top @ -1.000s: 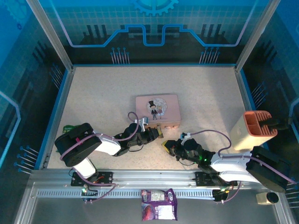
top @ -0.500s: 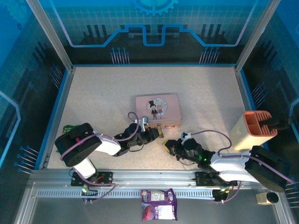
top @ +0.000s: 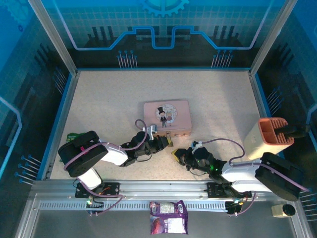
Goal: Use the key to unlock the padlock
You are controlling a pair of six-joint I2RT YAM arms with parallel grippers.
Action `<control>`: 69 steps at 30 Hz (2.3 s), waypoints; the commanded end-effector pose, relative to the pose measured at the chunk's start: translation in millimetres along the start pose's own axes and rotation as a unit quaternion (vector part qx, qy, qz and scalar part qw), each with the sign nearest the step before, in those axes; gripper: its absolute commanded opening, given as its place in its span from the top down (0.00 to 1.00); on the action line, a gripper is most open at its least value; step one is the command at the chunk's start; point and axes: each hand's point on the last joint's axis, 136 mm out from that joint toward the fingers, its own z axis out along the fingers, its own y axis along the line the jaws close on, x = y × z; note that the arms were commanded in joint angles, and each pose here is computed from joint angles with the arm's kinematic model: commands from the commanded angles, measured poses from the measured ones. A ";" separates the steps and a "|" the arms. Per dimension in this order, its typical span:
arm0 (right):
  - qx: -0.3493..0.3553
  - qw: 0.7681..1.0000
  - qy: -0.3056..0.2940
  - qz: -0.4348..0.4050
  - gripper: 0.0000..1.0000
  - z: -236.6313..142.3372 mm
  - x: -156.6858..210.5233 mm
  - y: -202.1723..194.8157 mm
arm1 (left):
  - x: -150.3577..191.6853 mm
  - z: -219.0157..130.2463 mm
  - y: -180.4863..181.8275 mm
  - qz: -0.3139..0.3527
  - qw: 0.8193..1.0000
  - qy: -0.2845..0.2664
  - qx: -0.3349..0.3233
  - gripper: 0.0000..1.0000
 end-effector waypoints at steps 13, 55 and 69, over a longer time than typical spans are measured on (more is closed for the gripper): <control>-0.044 0.999 -0.018 0.023 1.00 2.8 -9.5 9.4 | -4.9 -10.2 -60.3 -0.003 0.992 -0.013 0.126 1.00; -0.057 0.998 -0.014 0.000 1.00 0.3 -6.1 31.5 | -1.1 -4.5 -49.3 0.008 0.995 -0.011 0.101 1.00; -0.032 0.999 -0.035 0.007 1.00 -6.0 -4.0 15.9 | -13.9 -3.6 -53.9 0.006 0.995 -0.040 0.092 1.00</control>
